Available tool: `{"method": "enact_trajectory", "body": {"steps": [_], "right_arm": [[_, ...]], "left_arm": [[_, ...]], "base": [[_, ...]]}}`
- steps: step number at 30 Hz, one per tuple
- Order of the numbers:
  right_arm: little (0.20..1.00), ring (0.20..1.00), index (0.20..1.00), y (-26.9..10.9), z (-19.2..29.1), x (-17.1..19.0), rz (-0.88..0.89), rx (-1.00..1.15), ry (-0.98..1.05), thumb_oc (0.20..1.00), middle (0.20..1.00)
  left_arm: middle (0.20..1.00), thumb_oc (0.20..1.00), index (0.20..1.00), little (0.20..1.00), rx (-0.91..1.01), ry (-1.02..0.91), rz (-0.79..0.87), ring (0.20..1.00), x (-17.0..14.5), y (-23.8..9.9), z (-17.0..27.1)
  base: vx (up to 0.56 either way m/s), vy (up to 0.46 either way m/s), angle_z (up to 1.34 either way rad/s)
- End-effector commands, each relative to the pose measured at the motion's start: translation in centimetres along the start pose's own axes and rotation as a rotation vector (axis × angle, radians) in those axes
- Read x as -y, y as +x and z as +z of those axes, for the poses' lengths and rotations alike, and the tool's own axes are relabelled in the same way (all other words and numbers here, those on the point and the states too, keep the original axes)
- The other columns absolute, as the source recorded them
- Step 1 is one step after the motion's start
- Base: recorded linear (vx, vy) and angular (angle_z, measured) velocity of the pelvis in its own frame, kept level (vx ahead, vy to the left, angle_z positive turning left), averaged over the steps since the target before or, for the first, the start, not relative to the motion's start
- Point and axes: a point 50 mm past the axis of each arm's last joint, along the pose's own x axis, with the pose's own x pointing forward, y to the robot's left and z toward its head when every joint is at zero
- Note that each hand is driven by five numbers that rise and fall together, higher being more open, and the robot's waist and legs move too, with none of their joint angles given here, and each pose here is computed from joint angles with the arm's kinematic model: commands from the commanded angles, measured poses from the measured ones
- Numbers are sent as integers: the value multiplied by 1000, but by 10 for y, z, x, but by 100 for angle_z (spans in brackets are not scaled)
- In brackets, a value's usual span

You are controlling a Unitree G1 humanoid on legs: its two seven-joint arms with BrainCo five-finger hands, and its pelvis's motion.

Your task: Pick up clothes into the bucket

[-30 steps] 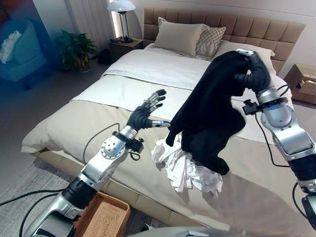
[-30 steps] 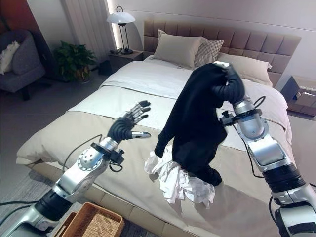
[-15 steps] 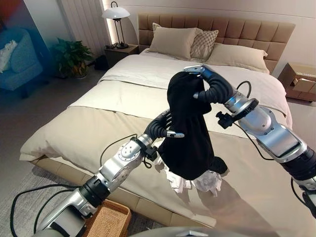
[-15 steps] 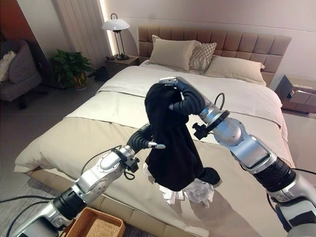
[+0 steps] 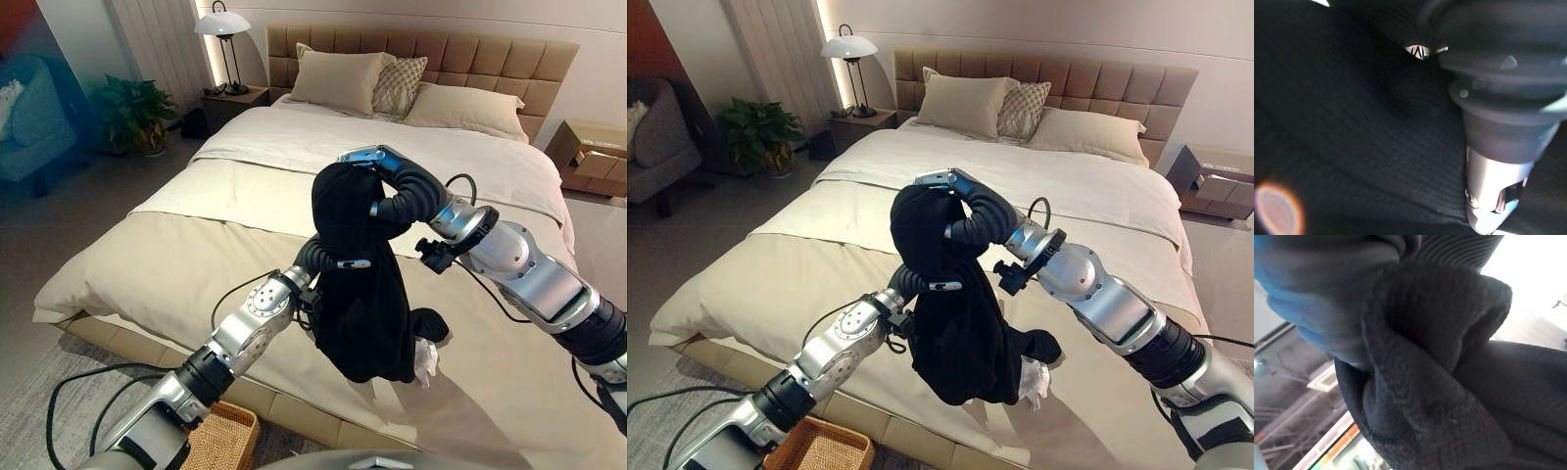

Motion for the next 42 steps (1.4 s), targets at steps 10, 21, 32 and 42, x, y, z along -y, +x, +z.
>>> {"method": "enact_trajectory", "body": {"steps": [10,21,32,42], "right_arm": [[1000,1000,1000,-6,33,36,-241,198,-77,1000,1000],[1000,1000,1000,-66,-8,50,-441,-56,-97,1000,1000],[1000,1000,1000,-149,-71,24,-667,-435,102,1000,1000],[1000,1000,1000,-254,-147,-56,-690,-1110,210,1000,1000]], "left_arm": [[200,200,200,200,-43,-47,-66,200,-10,-14,-4],[200,200,200,200,-89,-133,429,200,-97,-133,-25],[200,200,200,200,-24,10,965,200,-153,-233,-11],[200,200,200,200,227,237,1182,200,-177,-273,58]], "base": [[0,0,0],[0,0,0],[0,3,7],[-15,13,11]]}}
